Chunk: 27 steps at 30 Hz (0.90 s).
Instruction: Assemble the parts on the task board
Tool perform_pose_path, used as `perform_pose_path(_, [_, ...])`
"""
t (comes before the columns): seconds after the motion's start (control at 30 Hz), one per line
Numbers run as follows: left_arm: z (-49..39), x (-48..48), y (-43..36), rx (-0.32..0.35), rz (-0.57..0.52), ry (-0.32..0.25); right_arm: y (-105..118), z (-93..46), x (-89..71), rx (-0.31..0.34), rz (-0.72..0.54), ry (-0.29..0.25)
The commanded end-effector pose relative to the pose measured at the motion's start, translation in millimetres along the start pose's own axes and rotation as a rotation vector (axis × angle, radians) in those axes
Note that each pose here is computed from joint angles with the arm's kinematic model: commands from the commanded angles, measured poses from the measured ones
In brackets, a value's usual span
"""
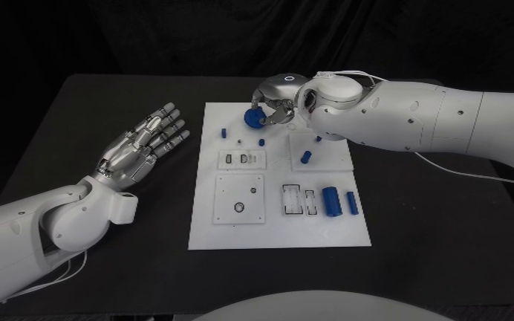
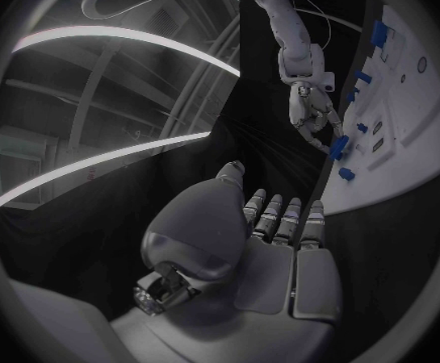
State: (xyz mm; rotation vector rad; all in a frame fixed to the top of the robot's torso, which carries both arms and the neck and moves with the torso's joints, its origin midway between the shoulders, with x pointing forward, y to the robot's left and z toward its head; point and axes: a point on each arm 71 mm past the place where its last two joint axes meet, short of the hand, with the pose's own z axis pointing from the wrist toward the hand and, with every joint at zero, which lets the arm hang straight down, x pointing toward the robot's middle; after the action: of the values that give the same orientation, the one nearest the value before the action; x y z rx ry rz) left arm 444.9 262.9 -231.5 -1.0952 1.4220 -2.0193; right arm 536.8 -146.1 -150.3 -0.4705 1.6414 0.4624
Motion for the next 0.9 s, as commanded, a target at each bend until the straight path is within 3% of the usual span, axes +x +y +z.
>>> perform_pose_path(0.03, [0.5, 1.6, -1.7, 0.036, -0.016, 0.011, -1.0, -0.8, 8.3, 0.012, -0.010, 0.054])
perform_pose_path(0.9, [0.1, -0.9, -0.9, 0.028, -0.015, 0.009, 0.9, -5.5, 9.5, -0.016, -0.002, 0.046])
